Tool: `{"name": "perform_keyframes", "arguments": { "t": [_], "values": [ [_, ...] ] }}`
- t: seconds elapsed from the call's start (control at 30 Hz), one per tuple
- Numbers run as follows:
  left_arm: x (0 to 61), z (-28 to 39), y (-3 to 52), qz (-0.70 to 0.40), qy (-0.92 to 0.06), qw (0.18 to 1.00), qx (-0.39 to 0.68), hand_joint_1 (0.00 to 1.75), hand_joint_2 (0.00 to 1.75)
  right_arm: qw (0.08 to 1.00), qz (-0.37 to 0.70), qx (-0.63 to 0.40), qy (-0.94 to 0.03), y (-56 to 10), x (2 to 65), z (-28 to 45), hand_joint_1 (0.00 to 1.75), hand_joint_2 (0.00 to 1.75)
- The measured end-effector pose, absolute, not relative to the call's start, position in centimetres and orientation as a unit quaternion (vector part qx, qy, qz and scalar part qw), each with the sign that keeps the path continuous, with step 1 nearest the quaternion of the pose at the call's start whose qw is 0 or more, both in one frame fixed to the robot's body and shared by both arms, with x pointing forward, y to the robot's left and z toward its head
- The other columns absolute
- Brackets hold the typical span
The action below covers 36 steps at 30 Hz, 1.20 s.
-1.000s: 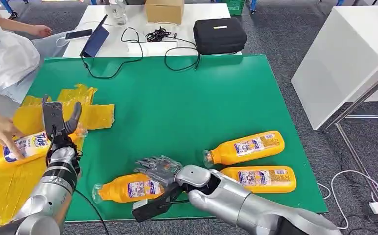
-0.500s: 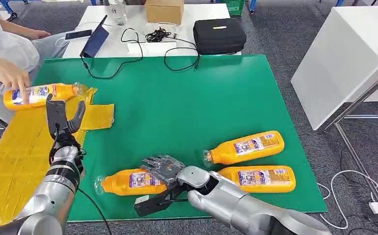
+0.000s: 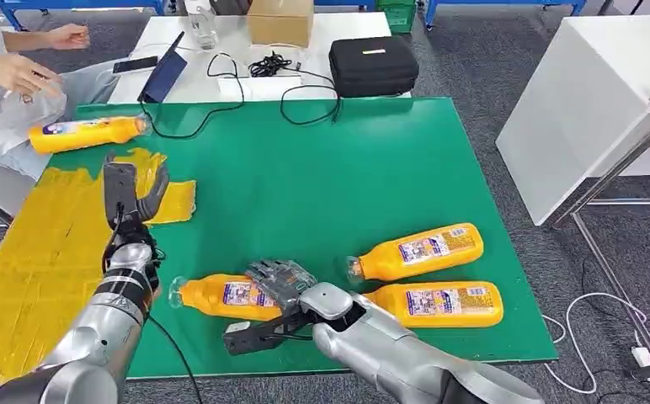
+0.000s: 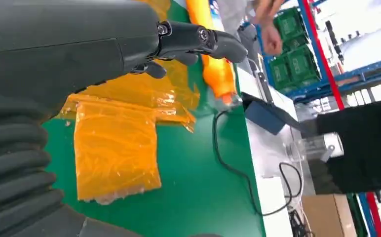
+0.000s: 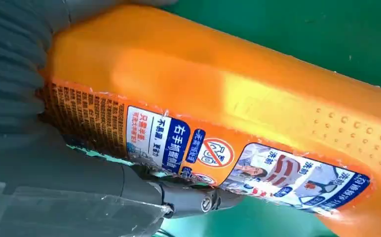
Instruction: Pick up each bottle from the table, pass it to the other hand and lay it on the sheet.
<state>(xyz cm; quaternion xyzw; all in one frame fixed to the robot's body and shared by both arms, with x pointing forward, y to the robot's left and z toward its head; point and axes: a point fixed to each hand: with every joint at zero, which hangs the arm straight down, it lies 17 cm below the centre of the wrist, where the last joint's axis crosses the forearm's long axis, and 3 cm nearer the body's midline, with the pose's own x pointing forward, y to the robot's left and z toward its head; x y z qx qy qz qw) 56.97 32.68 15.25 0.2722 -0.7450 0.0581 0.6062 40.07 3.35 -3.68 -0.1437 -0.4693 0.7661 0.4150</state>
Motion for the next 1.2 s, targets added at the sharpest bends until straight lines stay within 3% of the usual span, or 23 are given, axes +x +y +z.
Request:
{"name": "perform_keyframes", "arguments": {
  "t": [0.6, 0.77, 0.97, 1.2],
  "values": [
    [57.0, 14.7, 31.6, 0.059, -0.744, 0.613, 0.257, 0.0, 1.75, 0.445, 0.724, -0.171, -0.498, 3.4, 41.8, -2.4, 1.75, 1.75],
    [56.3, 13.4, 31.0, 0.061, -0.746, 0.622, 0.232, 0.0, 1.75, 0.467, 0.634, -0.237, -0.569, 1.7, 45.2, 0.9, 1.75, 1.75],
    [55.7, 13.0, 30.7, 0.066, -0.747, 0.624, 0.222, 0.0, 1.75, 0.487, 0.59, -0.259, -0.589, -0.2, 46.7, 2.1, 1.75, 1.75],
    [54.4, 13.5, 28.4, 0.071, -0.765, 0.615, 0.176, 0.0, 1.75, 0.466, 0.443, -0.29, -0.709, -2.4, 48.8, 10.0, 1.75, 1.75]
  ]
}}
